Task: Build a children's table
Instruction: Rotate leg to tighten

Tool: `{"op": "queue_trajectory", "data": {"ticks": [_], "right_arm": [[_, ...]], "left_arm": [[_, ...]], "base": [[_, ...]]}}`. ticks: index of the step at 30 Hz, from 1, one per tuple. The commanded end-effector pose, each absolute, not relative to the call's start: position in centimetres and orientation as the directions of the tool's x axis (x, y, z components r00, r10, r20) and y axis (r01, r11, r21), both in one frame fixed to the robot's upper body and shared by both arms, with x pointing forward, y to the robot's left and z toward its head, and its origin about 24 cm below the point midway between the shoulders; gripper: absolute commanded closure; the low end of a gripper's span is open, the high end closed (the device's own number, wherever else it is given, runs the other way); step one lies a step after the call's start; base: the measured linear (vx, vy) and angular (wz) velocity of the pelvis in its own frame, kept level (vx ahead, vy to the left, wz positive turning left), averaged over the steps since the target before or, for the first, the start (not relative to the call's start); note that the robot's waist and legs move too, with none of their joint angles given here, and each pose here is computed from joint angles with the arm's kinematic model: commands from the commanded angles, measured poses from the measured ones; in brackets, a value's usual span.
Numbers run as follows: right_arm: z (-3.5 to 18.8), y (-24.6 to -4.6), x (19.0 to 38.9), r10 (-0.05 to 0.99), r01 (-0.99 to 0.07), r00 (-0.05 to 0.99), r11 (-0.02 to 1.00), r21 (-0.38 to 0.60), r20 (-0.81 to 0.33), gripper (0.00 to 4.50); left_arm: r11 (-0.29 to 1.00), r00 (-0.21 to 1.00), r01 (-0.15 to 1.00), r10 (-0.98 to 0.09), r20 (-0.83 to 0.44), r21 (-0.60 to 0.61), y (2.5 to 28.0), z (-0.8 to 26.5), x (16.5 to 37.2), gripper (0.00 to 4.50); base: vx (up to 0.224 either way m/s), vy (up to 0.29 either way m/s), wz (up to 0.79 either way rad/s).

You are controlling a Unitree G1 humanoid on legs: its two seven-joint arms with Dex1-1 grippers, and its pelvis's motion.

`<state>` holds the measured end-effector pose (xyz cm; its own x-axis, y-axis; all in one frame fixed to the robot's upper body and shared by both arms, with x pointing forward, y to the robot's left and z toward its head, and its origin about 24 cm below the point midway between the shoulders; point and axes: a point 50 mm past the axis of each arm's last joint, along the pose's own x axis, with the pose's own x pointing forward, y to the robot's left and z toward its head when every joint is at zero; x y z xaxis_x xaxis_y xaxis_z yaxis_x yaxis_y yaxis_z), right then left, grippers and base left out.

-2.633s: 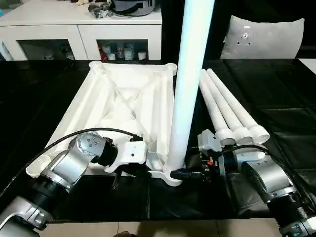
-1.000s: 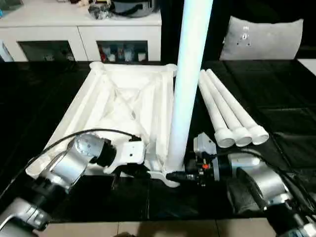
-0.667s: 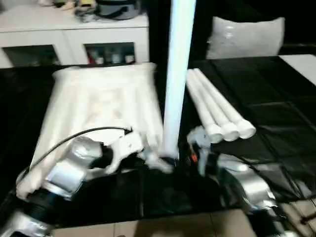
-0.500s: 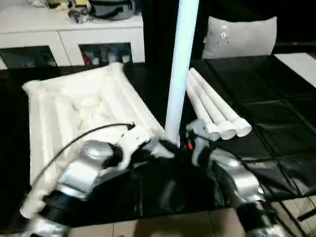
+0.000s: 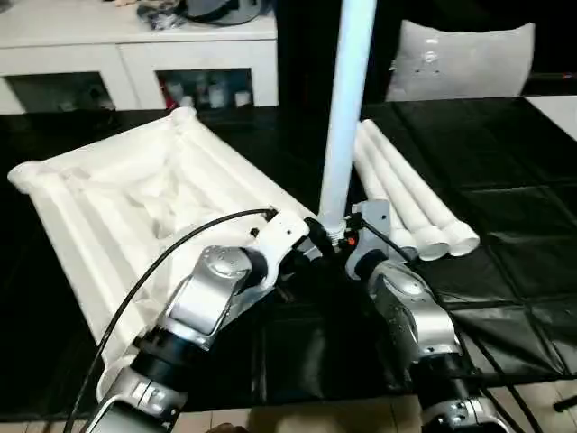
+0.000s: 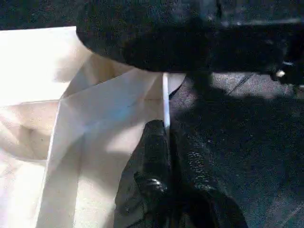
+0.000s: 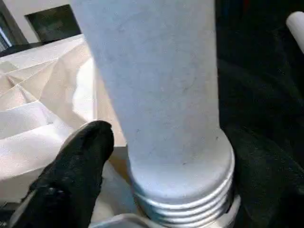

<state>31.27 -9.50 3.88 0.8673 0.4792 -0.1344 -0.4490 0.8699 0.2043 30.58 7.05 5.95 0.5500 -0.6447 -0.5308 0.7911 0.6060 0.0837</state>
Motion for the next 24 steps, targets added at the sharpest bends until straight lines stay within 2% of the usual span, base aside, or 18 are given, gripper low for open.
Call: {"op": "queue_trajectory", "data": {"ticks": [1, 3, 4, 6, 9, 12, 13, 16, 20, 21, 23, 24], "right_arm": [[4.0, -9.0, 30.2, 0.533, -0.502, 0.839, 0.837, 0.217, -0.115, 0.20], [4.2, -9.3, 30.1, 0.523, -0.494, 0.845, 0.842, 0.214, -0.107, 0.06], [4.6, -10.2, 29.5, 0.509, -0.481, 0.857, 0.846, 0.229, -0.081, 0.00], [4.7, -10.4, 29.4, 0.504, -0.477, 0.860, 0.848, 0.232, -0.073, 0.00], [5.3, -11.7, 28.6, 0.461, -0.440, 0.886, 0.868, 0.229, -0.046, 0.00], [5.7, -11.9, 28.0, 0.463, -0.446, 0.886, 0.866, 0.225, -0.025, 0.00], [5.9, -12.0, 27.8, 0.463, -0.440, 0.885, 0.865, 0.242, -0.046, 0.00], [5.8, -11.9, 27.3, 0.502, -0.471, 0.861, 0.848, 0.241, -0.085, 0.00], [5.1, -11.2, 26.3, 0.599, -0.571, 0.782, 0.799, 0.189, -0.171, 0.00], [5.1, -11.2, 26.3, 0.599, -0.571, 0.782, 0.799, 0.189, -0.171, 0.00], [4.5, -10.3, 25.8, 0.684, -0.658, 0.692, 0.729, 0.190, -0.230, 0.00], [4.5, -10.3, 25.8, 0.684, -0.658, 0.692, 0.729, 0.190, -0.230, 0.00]], "left_arm": [[0.603, 0.582, 0.784, -0.636, -0.506, 0.143, 7.0, 6.9, 31.4, 4.50], [0.605, 0.583, 0.783, -0.634, -0.508, 0.144, 7.0, 6.9, 31.5, 4.50], [0.608, 0.578, 0.784, -0.644, -0.502, 0.123, 7.0, 6.7, 31.5, 4.23], [0.609, 0.578, 0.784, -0.648, -0.497, 0.118, 7.0, 6.7, 31.5, 4.23], [0.617, 0.576, 0.783, -0.676, -0.460, 0.075, 7.1, 6.9, 31.4, 3.92], [0.654, 0.615, 0.752, -0.656, -0.437, 0.076, 7.7, 7.2, 31.4, 3.62], [0.705, 0.657, 0.706, -0.614, -0.437, 0.069, 9.0, 7.3, 31.6, 3.62], [0.753, 0.705, 0.651, -0.554, -0.442, 0.093, 10.8, 7.6, 31.7, 3.62], [0.810, 0.763, 0.573, -0.469, -0.445, 0.129, 13.5, 8.4, 31.5, 3.62], [0.810, 0.763, 0.573, -0.469, -0.445, 0.129, 13.5, 8.4, 31.5, 3.62], [0.833, 0.794, 0.524, -0.402, -0.456, 0.177, 16.1, 9.4, 30.8, 3.62], [0.833, 0.794, 0.524, -0.402, -0.456, 0.177, 16.1, 9.4, 30.8, 3.62]], "base": [[0.000, 0.000, 0.00], [0.000, 0.000, 0.00], [0.000, 0.000, 0.00], [0.000, 0.000, 0.00], [0.000, 0.000, 0.00], [0.000, 0.000, 0.00], [0.000, 0.000, 0.00], [0.000, 0.000, 0.00], [0.000, 0.000, 0.00], [0.000, 0.000, 0.00], [0.000, 0.000, 0.00], [0.000, 0.000, 0.00]]}}
